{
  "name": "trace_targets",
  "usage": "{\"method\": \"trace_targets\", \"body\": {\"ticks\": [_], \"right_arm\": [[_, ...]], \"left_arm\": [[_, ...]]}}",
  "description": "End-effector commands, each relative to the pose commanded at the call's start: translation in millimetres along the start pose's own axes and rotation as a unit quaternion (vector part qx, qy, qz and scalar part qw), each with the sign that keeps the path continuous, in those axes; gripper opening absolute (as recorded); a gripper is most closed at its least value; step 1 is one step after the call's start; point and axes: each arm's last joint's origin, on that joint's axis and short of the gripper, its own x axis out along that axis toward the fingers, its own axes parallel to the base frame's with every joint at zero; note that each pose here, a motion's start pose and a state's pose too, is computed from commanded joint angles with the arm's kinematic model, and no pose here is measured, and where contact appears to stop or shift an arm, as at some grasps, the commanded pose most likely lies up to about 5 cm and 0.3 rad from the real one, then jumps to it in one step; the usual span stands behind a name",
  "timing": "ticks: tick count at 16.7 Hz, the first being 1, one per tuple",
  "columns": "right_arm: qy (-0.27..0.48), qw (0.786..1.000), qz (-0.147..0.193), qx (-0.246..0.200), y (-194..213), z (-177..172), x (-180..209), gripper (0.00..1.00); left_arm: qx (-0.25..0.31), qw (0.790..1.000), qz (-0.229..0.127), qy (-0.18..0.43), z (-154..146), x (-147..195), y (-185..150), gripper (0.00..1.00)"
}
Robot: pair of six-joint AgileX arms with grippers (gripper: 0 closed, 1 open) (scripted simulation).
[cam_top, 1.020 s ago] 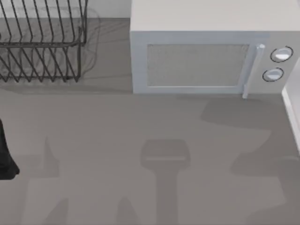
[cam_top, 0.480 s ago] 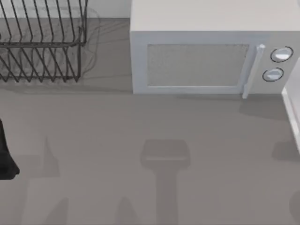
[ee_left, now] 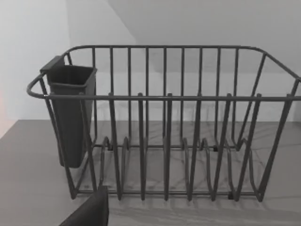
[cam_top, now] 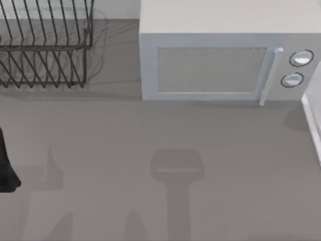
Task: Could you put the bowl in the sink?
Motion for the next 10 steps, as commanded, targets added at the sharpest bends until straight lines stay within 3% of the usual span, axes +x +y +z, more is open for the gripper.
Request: {"method": "trace_targets", "body": {"ticks": [5,10], "right_arm": [[0.001,1.0,0.0,0.0,0.4,-1.6,-0.6,0.0],[0.001,1.0,0.0,0.0,0.4,-1.6,-0.6,0.38]], "left_arm": [[0.0,1.0,0.0,0.0,0.0,0.0,0.0,1.0],[0.0,1.0,0.0,0.0,0.0,0.0,0.0,1.0]]}}
